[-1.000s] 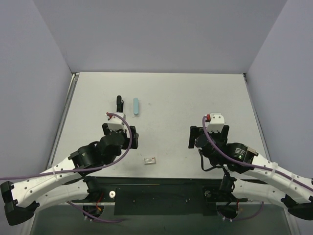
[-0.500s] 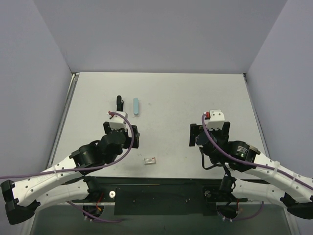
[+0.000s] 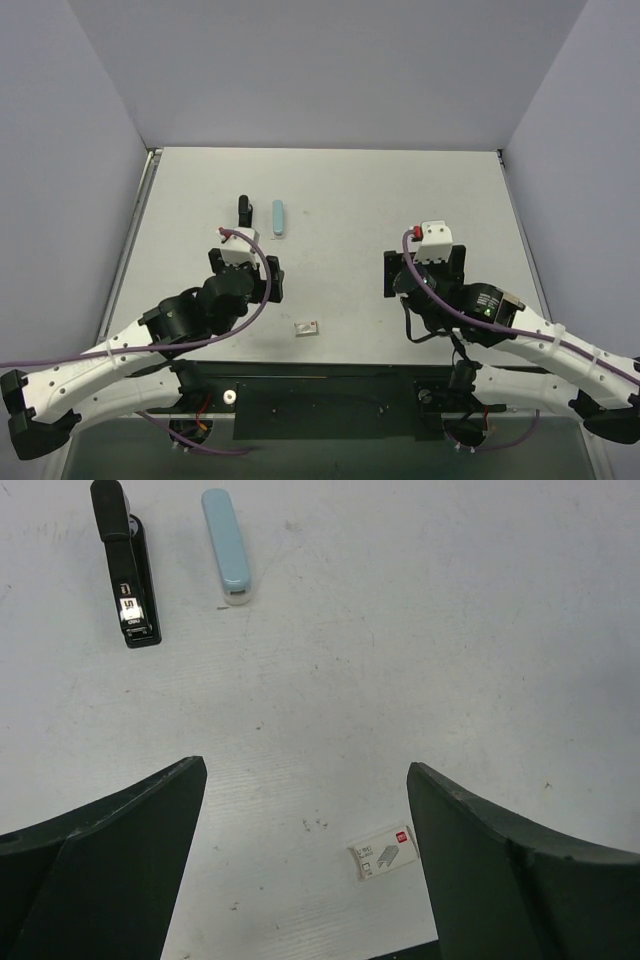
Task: Unload the staples from the stapler
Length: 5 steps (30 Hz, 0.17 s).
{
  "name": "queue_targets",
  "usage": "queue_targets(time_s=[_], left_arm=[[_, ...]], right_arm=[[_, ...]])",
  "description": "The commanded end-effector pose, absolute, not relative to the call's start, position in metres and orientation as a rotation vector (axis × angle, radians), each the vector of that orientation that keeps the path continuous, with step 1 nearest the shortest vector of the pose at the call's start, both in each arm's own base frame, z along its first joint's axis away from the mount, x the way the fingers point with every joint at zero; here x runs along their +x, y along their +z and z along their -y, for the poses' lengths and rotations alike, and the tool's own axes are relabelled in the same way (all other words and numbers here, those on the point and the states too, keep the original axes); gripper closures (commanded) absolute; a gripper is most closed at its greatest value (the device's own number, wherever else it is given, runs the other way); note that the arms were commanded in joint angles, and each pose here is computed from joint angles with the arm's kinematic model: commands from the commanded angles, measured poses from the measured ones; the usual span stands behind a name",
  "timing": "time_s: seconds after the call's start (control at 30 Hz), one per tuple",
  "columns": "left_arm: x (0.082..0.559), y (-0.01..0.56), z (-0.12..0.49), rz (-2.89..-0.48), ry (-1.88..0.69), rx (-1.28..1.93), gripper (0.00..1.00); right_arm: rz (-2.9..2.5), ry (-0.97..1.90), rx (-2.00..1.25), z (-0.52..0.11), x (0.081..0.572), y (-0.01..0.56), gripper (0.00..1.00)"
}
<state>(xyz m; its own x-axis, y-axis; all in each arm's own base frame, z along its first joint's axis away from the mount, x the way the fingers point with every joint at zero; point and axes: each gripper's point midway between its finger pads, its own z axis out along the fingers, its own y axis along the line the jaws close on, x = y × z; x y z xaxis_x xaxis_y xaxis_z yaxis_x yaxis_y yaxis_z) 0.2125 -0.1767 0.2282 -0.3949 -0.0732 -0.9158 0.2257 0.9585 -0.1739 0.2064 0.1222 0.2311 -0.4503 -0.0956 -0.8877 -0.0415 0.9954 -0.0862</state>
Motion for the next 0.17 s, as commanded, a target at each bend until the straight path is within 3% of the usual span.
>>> queue_targets(time_s=[0.0,0.13], left_arm=[[0.2166,0.2541,0.1784,-1.887,-0.366,0.069,0.07],[0.2165,0.2591,0.1782,-1.879,-0.374,0.064,0.07]], right_arm=[[-2.022,-0.124,-0.116,-0.1123,0.2105,0.2387,0.0],[-2.063,-0.195,-0.069,-0.1024,0.2193,0.2305,0.0]])
